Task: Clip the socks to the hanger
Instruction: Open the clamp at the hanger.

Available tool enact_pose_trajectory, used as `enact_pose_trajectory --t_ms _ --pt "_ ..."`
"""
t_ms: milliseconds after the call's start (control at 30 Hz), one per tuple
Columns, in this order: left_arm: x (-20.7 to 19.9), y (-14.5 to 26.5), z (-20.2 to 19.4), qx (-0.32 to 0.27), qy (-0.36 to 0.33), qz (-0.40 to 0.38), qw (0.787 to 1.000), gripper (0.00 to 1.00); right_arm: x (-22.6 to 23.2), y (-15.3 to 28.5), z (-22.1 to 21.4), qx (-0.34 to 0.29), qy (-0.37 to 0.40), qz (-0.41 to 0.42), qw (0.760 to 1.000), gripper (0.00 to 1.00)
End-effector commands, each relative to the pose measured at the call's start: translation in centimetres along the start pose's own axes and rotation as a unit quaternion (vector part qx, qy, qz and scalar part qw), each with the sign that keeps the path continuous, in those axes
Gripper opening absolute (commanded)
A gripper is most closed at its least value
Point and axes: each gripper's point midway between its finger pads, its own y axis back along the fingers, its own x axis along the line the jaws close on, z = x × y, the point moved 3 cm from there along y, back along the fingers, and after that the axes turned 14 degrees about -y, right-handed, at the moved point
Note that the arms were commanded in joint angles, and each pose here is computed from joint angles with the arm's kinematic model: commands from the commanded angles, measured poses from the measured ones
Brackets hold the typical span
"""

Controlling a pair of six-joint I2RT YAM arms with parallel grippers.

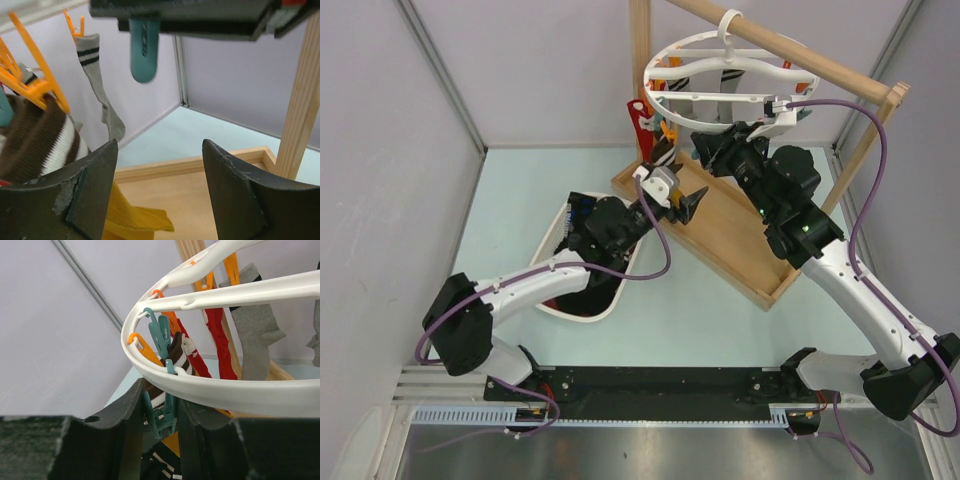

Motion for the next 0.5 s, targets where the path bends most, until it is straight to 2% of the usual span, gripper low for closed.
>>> enact_pose_trajectory --t_ms 0,367,433,467 --pt "2.5 -1.0 4.9 -0.077 0.002 0.021 0.997 0.71 1.5 0.0 1.7 -0.019 -0.012 0.022 1.000 0.00" --pt "3.3 -2.6 6.8 -0.108 -0.019 0.016 0.994 0.65 1.4 0.0 1.4 -0.013 -0.008 0.021 1.000 0.00" --pt "3.2 -2.8 6.6 -0.107 -0.019 0.015 0.994 0.62 1.4 0.0 1.5 -0.013 -0.009 0.022 1.000 0.00" --pt "3.2 -2.8 6.7 -0.109 -0.021 0.012 0.994 0.57 1.4 0.0 1.5 -0.014 -0.008 0.022 1.000 0.00"
